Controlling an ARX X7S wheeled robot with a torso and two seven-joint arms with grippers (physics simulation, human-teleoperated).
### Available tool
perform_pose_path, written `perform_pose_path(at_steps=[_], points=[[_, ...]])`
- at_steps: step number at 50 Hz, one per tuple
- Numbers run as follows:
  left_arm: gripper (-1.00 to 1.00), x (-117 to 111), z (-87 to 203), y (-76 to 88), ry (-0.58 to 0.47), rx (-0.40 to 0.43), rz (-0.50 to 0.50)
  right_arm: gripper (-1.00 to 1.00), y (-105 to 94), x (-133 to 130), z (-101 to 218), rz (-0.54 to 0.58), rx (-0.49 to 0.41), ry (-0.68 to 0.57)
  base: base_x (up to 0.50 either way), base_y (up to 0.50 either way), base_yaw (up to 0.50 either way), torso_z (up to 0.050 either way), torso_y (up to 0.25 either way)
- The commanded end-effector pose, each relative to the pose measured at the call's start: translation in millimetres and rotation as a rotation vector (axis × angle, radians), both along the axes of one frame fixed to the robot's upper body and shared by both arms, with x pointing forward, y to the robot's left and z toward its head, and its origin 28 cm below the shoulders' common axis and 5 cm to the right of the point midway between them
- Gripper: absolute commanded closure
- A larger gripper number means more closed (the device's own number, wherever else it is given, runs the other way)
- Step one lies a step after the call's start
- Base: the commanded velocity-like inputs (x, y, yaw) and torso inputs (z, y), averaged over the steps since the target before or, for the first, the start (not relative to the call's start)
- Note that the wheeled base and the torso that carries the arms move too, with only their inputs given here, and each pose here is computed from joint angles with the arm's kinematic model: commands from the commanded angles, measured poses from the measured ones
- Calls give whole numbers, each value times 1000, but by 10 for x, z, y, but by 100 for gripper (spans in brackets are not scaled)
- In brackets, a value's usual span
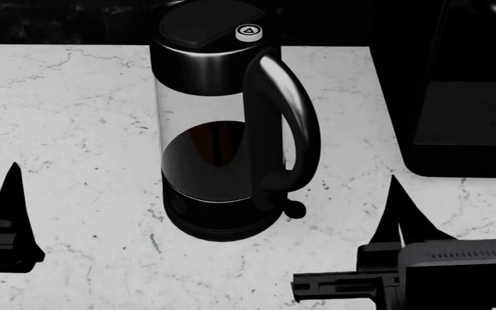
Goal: Press down the lever to turn on the electric kettle.
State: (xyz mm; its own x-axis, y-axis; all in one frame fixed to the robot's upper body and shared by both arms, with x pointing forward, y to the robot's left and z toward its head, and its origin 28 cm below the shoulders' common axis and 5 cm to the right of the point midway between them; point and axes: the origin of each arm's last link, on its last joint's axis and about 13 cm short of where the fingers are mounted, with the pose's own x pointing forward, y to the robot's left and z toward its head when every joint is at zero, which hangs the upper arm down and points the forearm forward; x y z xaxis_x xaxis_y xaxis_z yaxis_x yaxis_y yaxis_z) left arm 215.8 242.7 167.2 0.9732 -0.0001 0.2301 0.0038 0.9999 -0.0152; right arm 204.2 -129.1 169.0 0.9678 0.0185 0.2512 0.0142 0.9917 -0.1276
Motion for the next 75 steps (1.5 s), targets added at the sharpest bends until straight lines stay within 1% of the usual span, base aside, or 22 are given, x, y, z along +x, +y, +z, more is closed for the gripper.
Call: perform_pose_path(at_steps=[1, 6, 8, 9, 10, 11, 12, 13, 15, 20, 26, 32, 38, 41, 49, 70, 72, 73, 75], points=[[-100, -2, -4, -4, -14, 22, 10, 100, -102, 150, 8, -13, 0, 72, 0, 0, 0, 0, 0], [-100, 0, 9, 11, -15, 18, 15, 100, -110, 290, 14, 2, -20, 130, 0, 0, 0, 0, 0], [-100, -10, 13, 13, -16, 18, 17, 100, -111, 364, 28, 25, -17, 165, 0, 0, 0, 0, 0], [-100, -14, 17, 14, -18, 17, 20, 100, -105, 458, 23, 42, -29, 219, 0, 0, 0, 0, 0], [-100, -10, 15, 13, -18, 19, 22, 100, -107, 490, 25, 40, -33, 236, 0, 0, 0, 0, 0], [-100, 2, 8, 13, -14, 20, 22, 100, -109, 548, 34, 73, -1, 262, 0, 0, 0, 0, 0], [-100, 8, 5, 15, -13, 19, 23, 100, -111, 573, 32, 77, 1, 277, 0, 0, 0, 0, 0], [-100, 18, 0, 20, -9, 13, 25, 100, -109, 631, 8, 112, 6, 306, 0, 0, 0, 0, 0], [-100, 24, -1, 20, -8, 10, 28, 100, -102, 701, -26, 135, 29, 327, 0, 0, 0, 0, 0], [-100, 49, -12, 22, -5, 6, 32, 100, -70, 754, -97, 175, 59, 355, 0, 0, 0, 0, 0], [-100, 67, -15, 21, -4, 8, 37, 100, -64, 779, -130, 198, 71, 370, 0, 0, 0, 0, 0], [-100, 44, -10, 17, -9, 11, 34, 100, -26, 792, -183, 216, 64, 404, 0, 0, 0, 0, 0], [-100, 65, -24, 29, -3, 7, 37, 100, 10, 797, -256, 291, 53, 430, 0, 0, 0, 0, 0], [-100, 72, -38, 31, -2, 8, 38, 100, 19, 798, -261, 314, 64, 439, 0, 0, 0, 0, 0], [-100, 77, -48, 33, 2, 3, 41, 100, 22, 789, -289, 330, 71, 468, 0, 0, 0, 0, 0], [-100, 86, -55, 58, -9, 4, 71, 100, 72, 733, -270, 374, 53, 451, 0, 0, 0, 0, 0], [-100, 82, -51, 57, -11, 5, 71, 100, 72, 734, -276, 373, 55, 457, 0, 0, 0, 0, 0], [-100, 84, -53, 57, -12, 5, 71, 100, 73, 732, -281, 395, 85, 472, 0, 0, 0, 0, 0], [-100, 91, -59, 58, -9, 5, 72, 100, 86, 703, -283, 399, 73, 478, 0, 0, 0, 0, 0]])
